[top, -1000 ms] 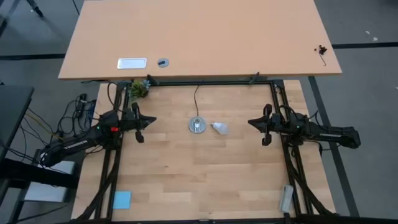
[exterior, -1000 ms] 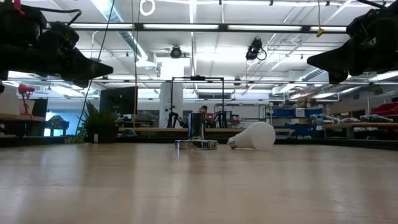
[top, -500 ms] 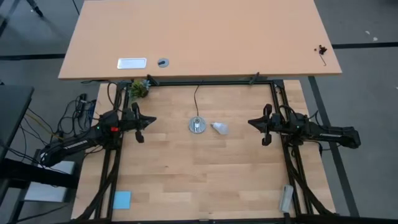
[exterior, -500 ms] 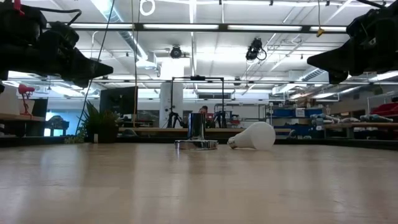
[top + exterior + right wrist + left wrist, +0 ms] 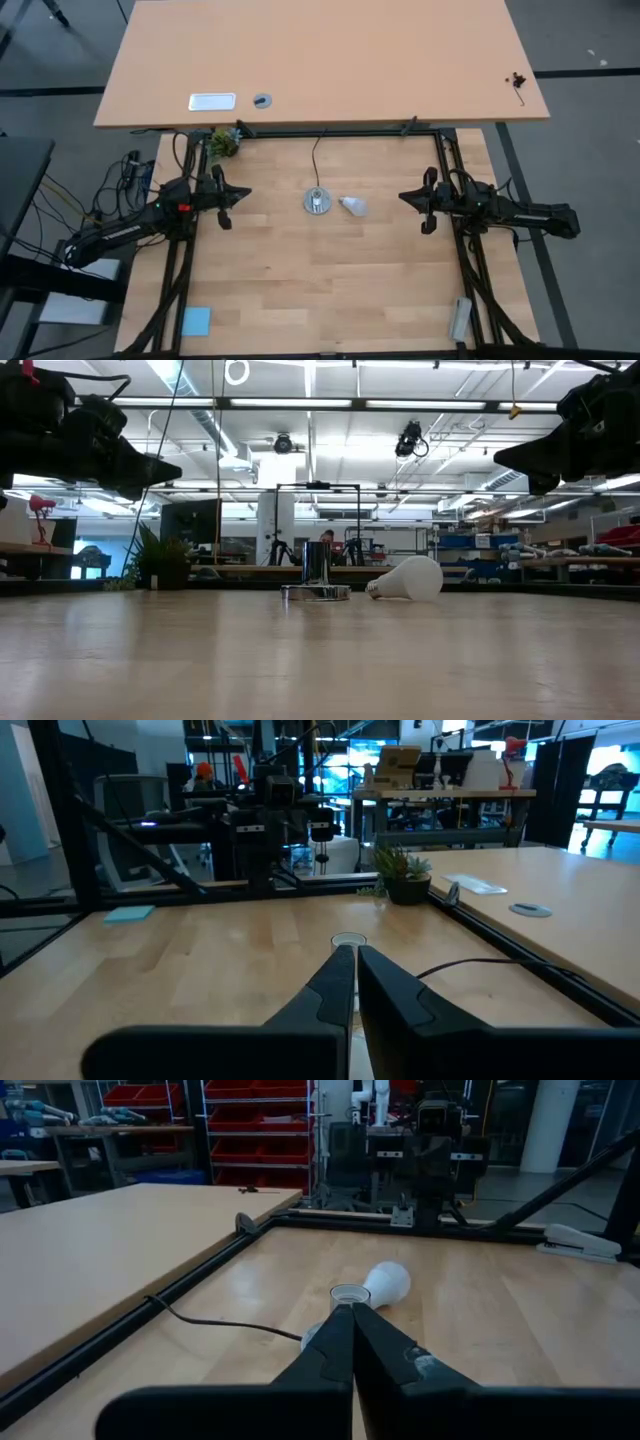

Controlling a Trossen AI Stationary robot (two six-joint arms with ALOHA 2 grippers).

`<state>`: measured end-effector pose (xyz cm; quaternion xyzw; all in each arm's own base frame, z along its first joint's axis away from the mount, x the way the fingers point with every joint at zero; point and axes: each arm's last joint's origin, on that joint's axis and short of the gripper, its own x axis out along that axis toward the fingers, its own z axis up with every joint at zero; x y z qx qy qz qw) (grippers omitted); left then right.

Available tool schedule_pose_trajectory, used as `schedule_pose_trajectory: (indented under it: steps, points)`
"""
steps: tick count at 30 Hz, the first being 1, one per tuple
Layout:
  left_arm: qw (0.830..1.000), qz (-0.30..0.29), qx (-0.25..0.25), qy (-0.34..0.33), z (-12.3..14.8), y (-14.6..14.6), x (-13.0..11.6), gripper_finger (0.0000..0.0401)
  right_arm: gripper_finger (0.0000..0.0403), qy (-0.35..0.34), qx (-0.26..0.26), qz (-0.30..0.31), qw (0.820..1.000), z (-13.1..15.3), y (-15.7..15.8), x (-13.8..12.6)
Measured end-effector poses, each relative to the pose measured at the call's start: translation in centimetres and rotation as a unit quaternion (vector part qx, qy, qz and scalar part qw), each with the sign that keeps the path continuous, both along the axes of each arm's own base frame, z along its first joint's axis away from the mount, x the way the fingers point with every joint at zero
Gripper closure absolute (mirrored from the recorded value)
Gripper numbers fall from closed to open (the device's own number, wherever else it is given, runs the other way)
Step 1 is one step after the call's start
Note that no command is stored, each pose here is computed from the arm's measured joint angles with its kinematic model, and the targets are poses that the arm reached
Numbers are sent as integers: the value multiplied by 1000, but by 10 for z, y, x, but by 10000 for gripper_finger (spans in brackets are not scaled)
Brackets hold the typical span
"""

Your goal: Screw lightbulb

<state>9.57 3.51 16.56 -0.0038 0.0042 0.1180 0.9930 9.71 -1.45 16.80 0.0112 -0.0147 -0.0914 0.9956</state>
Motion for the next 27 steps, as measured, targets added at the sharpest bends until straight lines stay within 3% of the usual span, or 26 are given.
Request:
schedule_pose_trajectory:
  steps: [10, 20, 27]
  points:
    - [996, 5, 47, -82, 18, 0, -1, 396, 376, 0, 0, 0, 1000, 0, 0, 0]
    - [994, 10, 54, -99, 21, 0, -2, 396, 376, 0, 0, 0, 1000, 0, 0, 0]
    - [988, -35, 74, -130, 28, -4, -3, 396, 376, 0, 0, 0, 1000, 0, 0, 0]
